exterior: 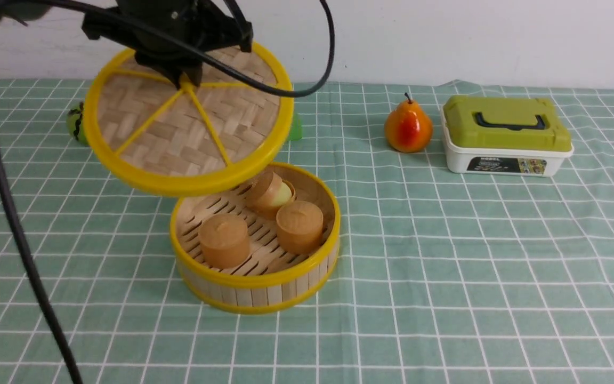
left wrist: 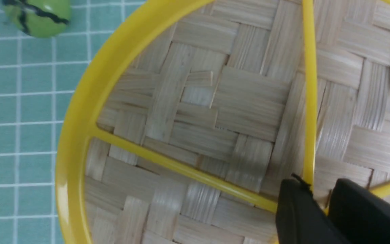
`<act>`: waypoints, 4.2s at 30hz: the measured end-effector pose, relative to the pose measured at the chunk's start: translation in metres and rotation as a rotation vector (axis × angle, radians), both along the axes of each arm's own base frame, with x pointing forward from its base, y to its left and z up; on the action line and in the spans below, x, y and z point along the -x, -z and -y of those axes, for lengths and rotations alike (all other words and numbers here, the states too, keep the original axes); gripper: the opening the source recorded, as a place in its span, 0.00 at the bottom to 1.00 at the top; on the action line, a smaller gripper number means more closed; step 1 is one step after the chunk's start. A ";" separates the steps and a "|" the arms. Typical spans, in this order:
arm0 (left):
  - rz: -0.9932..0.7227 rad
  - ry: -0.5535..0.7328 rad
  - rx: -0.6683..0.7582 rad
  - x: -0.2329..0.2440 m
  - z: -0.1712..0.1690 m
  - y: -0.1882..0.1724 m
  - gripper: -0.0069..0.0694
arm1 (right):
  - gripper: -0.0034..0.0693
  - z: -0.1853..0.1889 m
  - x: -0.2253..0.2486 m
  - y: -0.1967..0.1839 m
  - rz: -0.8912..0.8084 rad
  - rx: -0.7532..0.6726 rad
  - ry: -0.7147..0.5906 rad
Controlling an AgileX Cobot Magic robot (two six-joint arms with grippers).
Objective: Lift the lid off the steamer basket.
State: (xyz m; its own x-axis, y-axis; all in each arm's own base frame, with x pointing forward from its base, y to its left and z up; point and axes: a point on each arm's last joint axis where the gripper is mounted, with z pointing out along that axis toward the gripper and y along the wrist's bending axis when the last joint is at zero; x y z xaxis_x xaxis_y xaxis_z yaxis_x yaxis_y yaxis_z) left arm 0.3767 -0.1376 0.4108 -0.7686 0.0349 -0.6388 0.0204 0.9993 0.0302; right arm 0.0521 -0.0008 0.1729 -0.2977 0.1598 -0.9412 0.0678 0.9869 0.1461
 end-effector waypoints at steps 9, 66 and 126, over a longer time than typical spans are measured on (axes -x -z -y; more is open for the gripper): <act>-0.189 -0.152 -0.096 0.056 -0.078 0.038 0.23 | 0.38 0.000 0.000 0.000 0.000 0.000 0.000; -0.080 -0.184 0.219 0.172 -0.128 0.044 0.07 | 0.38 0.000 0.000 0.000 0.000 0.000 0.000; 0.563 -0.167 0.326 0.324 -0.136 0.240 0.08 | 0.38 0.000 0.000 0.000 0.000 0.000 0.000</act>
